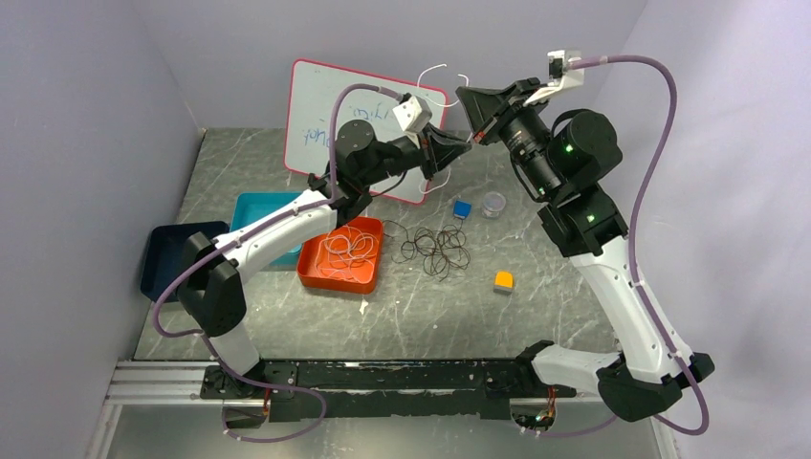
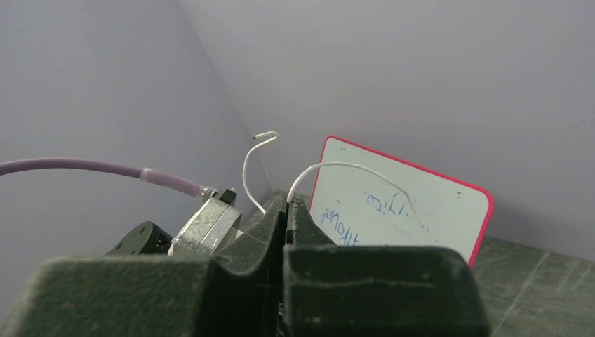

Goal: Untangle the cables

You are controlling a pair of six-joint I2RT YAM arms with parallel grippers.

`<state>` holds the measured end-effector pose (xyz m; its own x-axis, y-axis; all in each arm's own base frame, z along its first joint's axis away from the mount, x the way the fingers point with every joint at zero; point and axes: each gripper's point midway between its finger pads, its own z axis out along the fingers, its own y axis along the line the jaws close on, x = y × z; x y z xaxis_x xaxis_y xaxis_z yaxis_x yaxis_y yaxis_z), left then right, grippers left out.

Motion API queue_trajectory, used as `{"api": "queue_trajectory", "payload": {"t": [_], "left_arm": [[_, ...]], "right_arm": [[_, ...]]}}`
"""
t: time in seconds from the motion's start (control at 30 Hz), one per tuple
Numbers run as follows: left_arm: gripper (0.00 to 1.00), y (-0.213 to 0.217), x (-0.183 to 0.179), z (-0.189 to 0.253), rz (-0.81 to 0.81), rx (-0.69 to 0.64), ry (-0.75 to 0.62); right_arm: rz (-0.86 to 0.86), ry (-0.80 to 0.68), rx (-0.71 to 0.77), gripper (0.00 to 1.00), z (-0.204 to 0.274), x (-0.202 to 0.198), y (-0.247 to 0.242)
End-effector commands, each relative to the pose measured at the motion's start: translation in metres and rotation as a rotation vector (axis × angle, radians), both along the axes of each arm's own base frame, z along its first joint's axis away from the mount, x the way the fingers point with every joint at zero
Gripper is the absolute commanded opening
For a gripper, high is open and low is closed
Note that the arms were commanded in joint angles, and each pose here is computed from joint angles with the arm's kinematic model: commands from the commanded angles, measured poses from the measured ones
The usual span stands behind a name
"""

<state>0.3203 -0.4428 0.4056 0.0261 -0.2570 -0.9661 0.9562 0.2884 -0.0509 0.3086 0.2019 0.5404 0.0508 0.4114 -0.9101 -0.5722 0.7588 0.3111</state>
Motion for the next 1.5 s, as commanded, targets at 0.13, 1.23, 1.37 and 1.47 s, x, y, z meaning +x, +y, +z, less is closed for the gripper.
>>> {"api": "queue_trajectory", "payload": {"t": [0.13, 1.23, 1.37, 1.47], "left_arm": [[0.07, 0.025, -0.013, 0.014, 0.064, 0.025, 0.02], [0.07, 0.22, 0.016, -0.11, 0.624, 0.471, 0.503], [0.07, 0.221, 0.022, -0.134, 0.64, 0.469, 0.53], [0.07, 0.222, 0.026, -0.149, 0.644, 0.469, 0.553]], "right_arm": [[-0.103, -0.006, 0.002, 0.05, -0.01, 0.002, -0.021], [-0.146, 0.143, -0.113, 0.41, -0.104, 0.028, -0.016], [-0.144, 0.16, -0.125, 0.41, -0.114, 0.03, -0.014], [-0.145, 0.168, -0.135, 0.42, -0.119, 0.033, -0.013]]}}
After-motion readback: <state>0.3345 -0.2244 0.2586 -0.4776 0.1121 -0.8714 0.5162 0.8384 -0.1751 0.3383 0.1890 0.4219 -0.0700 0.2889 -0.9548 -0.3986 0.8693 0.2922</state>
